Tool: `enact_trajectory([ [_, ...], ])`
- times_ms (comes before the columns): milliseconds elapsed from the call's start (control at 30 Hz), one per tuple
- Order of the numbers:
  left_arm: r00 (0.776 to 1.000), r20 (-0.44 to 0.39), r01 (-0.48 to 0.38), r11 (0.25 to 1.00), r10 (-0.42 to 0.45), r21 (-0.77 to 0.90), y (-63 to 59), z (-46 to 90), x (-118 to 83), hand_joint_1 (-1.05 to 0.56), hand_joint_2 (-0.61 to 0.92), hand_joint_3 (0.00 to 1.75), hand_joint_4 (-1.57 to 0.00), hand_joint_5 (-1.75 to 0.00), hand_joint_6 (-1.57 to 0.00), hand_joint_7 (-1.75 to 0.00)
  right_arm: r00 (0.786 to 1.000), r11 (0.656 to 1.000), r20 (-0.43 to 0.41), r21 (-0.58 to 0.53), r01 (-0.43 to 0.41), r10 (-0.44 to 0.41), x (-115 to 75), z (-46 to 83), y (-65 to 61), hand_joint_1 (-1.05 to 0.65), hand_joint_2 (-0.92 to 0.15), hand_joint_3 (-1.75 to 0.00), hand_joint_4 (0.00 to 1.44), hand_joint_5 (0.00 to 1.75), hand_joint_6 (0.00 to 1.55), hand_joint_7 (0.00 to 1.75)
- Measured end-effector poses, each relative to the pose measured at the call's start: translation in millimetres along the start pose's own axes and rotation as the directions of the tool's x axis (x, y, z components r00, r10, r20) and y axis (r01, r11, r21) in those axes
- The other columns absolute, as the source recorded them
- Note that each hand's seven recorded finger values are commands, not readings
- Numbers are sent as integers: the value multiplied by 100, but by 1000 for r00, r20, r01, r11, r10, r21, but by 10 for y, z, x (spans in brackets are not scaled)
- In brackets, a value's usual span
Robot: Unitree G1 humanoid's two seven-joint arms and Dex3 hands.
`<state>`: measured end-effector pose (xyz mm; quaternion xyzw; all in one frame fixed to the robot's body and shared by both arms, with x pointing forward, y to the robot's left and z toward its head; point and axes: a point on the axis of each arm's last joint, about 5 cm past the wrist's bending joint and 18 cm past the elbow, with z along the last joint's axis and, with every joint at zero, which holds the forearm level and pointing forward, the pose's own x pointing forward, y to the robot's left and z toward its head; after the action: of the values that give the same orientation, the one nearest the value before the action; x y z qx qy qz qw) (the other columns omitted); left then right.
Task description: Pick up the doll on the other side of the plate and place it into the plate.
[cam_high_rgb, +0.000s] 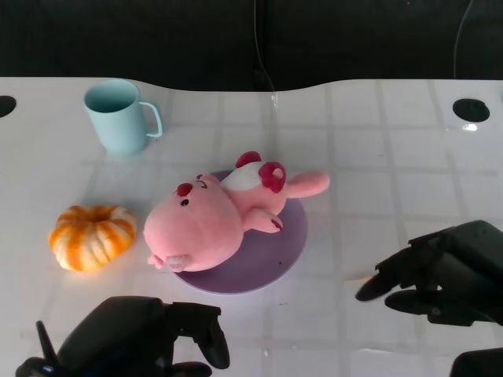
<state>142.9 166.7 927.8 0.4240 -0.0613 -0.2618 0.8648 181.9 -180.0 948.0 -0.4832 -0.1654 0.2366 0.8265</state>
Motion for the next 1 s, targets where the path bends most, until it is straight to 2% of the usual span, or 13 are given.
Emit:
enact_trajectory([
  [33, 1000, -1, -1, 1000, 1, 1, 2, -2, -2, -31, 92, 35, -67, -154, -72, -104, 1000, 1000, -12, 1, -7, 7, 1, -25, 21, 1, -53, -80, 98, 135, 119, 54],
  [100, 1000, -3, -2, 1000, 2, 1, 7, -8, -6, -30, 92, 35, -67, -154, -72, -104, 1000, 1000, -26, 2, -5, 5, 4, -76, 68, 0, -40, -110, 101, 141, 115, 74],
  [133, 1000, -3, -3, 1000, 3, -1, 8, -10, -8, -30, 92, 35, -67, -154, -72, -104, 1000, 1000, -29, 6, -4, 4, 7, -97, 93, -1, -36, -118, 101, 146, 110, 88],
  [167, 1000, -1, -3, 1000, 3, -3, 9, -11, -9, -29, 92, 35, -66, -154, -72, -104, 999, 1000, -35, 11, -2, 2, 12, -117, 116, -2, -34, -122, 101, 149, 107, 97],
  [233, 1000, 2, -4, 1000, 4, -10, 9, -14, -12, -29, 92, 34, -66, -155, -73, -103, 999, 1000, -49, 20, 3, -2, 26, -147, 154, -4, -33, -118, 97, 162, 99, 115],
  [300, 1000, 0, -4, 1000, 4, -13, 9, -19, -16, -30, 92, 34, -66, -155, -73, -102, 998, 1000, -58, 28, 5, -4, 45, -154, 179, -5, -36, -111, 93, 171, 93, 125],
  [567, 1000, 0, -1, 1000, 1, -14, -11, -62, -22, -30, 92, 34, -66, -154, -73, -102, 996, 997, -90, 77, 16, -9, 81, -138, 235, -4, -39, -106, 93, 175, 88, 134],
  [667, 1000, -4, 2, 1000, -2, -16, -15, -71, -24, -31, 92, 34, -66, -154, -73, -102, 996, 996, -93, 87, 13, -5, 83, -142, 245, -3, -39, -106, 94, 175, 87, 132],
  [800, 1000, -1, 2, 1000, -2, -16, -17, -73, -24, -29, 92, 34, -65, -154, -73, -102, 996, 995, -93, 97, 11, -2, 82, -148, 251, -5, -38, -113, 93, 175, 89, 128],
  [1000, 1000, 1, 4, 1000, -4, -16, -22, -74, -24, -29, 92, 34, -65, -154, -73, -103, 994, 995, -104, 103, -7, 18, 83, -151, 252, -4, -43, -101, 93, 168, 94, 109],
])
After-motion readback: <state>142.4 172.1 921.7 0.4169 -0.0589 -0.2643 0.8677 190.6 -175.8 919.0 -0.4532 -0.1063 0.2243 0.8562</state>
